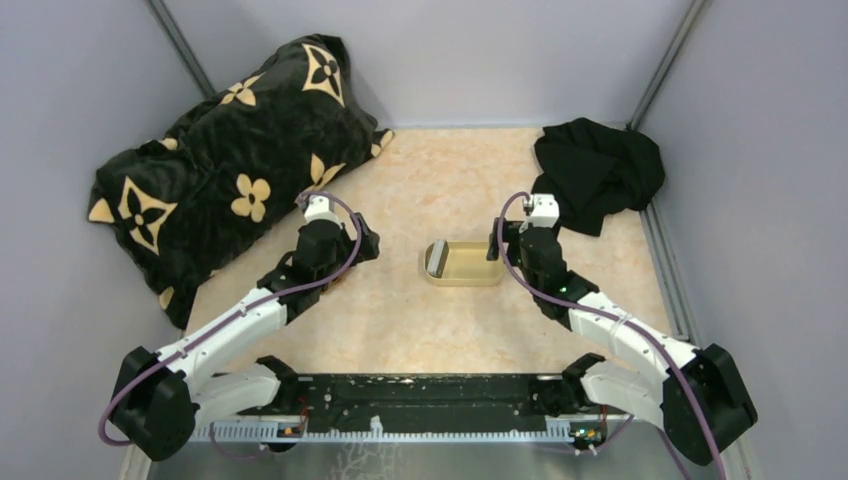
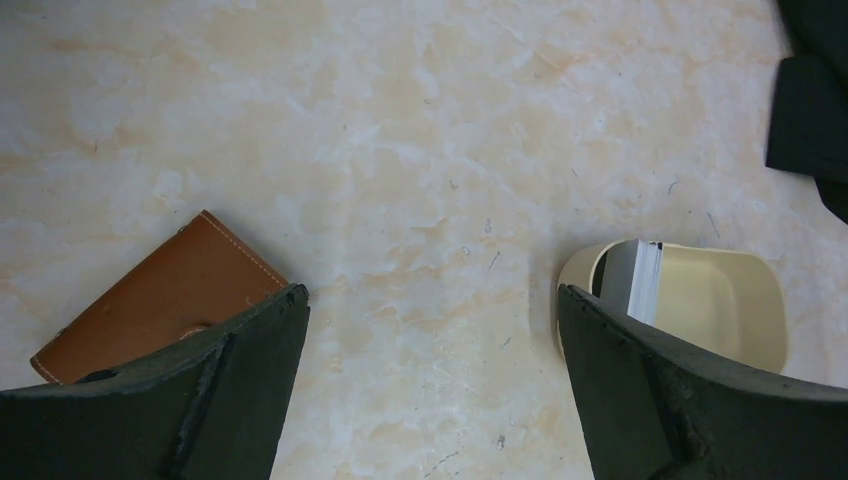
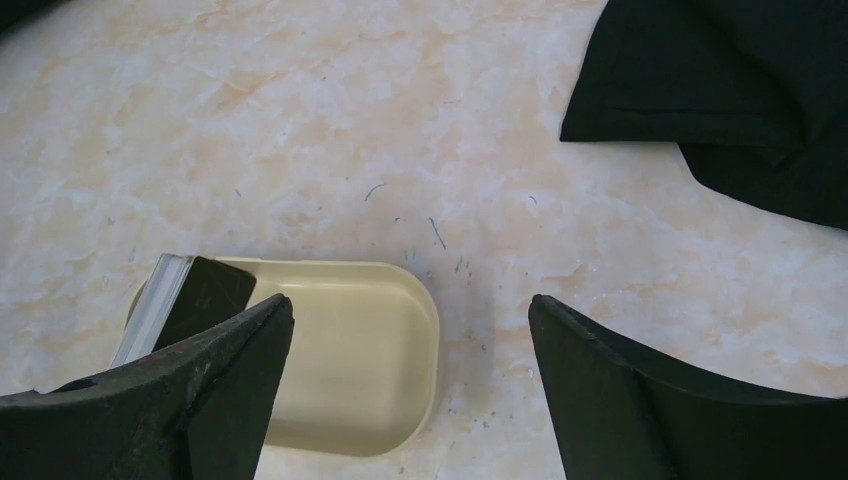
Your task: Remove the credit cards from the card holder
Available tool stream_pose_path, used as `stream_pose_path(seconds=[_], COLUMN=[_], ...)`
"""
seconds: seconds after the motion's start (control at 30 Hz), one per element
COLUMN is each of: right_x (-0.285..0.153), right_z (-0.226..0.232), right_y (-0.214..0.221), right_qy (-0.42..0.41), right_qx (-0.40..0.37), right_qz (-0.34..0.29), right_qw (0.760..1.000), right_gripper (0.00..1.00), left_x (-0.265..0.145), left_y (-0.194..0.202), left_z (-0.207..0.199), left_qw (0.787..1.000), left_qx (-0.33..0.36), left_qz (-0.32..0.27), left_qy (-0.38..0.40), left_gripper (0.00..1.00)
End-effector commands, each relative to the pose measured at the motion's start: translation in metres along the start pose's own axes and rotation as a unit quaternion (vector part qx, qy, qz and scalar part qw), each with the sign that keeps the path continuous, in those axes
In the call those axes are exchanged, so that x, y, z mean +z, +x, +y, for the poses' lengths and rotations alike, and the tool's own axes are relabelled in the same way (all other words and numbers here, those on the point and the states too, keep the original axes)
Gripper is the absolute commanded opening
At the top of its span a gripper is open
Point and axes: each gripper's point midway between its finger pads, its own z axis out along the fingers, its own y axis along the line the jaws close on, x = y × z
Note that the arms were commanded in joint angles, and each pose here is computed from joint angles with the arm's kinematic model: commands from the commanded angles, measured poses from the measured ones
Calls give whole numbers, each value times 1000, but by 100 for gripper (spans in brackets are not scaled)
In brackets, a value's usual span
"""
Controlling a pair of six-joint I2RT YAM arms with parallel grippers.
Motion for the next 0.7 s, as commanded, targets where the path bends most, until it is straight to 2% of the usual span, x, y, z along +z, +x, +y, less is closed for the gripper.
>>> stream_pose_path(seconds=[0.0,0.27,0.33,0.4,0.5,0.6,0.67], right_x=[5,5,3,3,6,9,10], right_z=[3,8,9,9,9,12,14], right_y=[-12,-13,-14,-15,-15,-16,-17], right_qy=[2,-9,-15,-15,-9,-13,-16], right_qx=[-6,2,-1,-5,-7,-2,2], right_qz=[-17,-15,-17,-18,-15,-19,-17], right_qw=[1000,1000,1000,1000,1000,1000,1000], right_gripper=[88,88,98,99,98,91,90], left_x=[1,-3,-4,-5,-2,-2,-1], left_y=[11,16,19,22,28,27,26], left_z=[15,25,28,33,35,38,42], left_qw=[1000,999,999,999,999,998,997], left_qx=[2,7,8,4,10,19,27], left_qz=[11,4,5,3,3,9,10], left_qy=[-28,-36,-40,-47,-43,-58,-69], left_gripper=[99,99,99,99,99,99,99])
